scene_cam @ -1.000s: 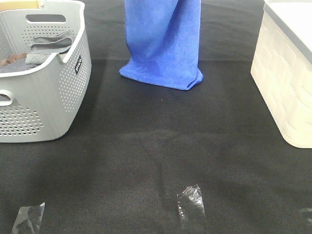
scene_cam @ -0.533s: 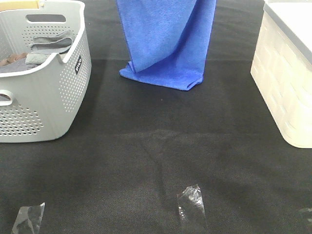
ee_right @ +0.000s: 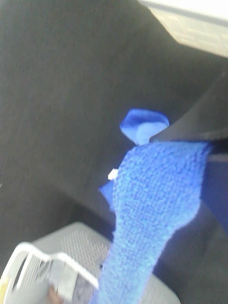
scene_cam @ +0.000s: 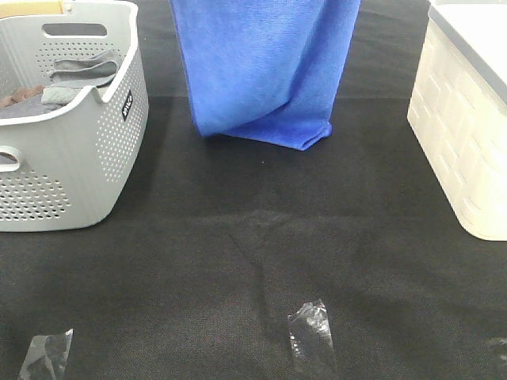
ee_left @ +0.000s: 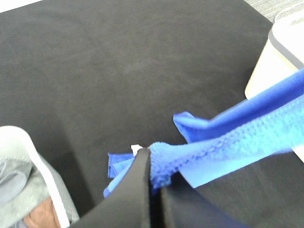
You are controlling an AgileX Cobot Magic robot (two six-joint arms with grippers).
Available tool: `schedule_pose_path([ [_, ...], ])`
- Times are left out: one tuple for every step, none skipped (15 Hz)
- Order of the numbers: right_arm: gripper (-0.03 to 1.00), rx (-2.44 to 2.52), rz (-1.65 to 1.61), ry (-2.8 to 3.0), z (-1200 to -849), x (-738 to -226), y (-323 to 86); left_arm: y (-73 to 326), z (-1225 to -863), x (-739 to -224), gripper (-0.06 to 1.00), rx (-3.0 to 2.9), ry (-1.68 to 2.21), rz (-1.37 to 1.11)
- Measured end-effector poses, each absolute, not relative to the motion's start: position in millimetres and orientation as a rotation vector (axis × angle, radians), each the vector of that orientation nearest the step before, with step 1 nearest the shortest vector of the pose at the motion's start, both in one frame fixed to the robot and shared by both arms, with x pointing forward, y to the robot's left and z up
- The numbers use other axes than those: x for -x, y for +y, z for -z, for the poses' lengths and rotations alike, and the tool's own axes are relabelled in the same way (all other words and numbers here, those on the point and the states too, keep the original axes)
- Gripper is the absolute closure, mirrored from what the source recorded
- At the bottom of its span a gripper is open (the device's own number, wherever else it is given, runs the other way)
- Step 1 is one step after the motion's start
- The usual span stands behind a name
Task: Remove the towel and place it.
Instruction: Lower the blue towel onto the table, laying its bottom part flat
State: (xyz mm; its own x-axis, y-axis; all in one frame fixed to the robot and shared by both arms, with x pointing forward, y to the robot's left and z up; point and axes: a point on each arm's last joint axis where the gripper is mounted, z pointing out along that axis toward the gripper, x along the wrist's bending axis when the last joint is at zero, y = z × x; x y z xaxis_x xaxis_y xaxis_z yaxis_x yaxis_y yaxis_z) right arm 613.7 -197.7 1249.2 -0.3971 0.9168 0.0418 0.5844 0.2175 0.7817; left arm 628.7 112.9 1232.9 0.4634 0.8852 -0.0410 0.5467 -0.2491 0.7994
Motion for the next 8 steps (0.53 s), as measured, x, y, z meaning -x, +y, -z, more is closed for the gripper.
schedule_pose_path([
  [0.94, -1.395, -1.040, 2.071, -1251.5, -605.7, -198.6, 114.7, -1230.2, -621.5, 0.94, -1.952, 1.213, -0.509],
  [0.94, -1.399, -1.045, 2.077, -1255.1, -593.2, -200.9, 119.5, -1235.4, -603.6, 0.94, -1.960, 1.220, -0.450],
  [0.94, -1.413, -1.030, 2.093, -1254.3, -579.9, -203.8, 120.4, -1236.5, -598.6, 0.94, -1.961, 1.219, -0.429],
  [0.94, -1.434, -1.007, 2.116, -1249.5, -568.4, -206.4, 123.8, -1238.9, -586.7, 0.94, -1.966, 1.221, -0.395],
  [0.94, -1.458, -0.978, 2.143, -1244.5, -543.5, -212.0, 133.2, -1244.1, -559.3, 0.94, -1.972, 1.224, -0.341],
  [0.94, -1.471, -0.969, 2.160, -1240.5, -532.8, -213.7, 136.0, -1242.0, -547.0, 0.94, -1.983, 1.229, -0.308],
  [0.94, -1.471, -0.969, 2.160, -1240.5, -532.8, -213.7, 136.0, -1242.0, -547.0, 0.94, -1.983, 1.229, -0.308],
  [0.94, -1.479, -0.976, 2.171, -1238.9, -521.6, -214.9, 137.5, -1238.8, -534.2, 0.94, -1.998, 1.238, -0.282],
])
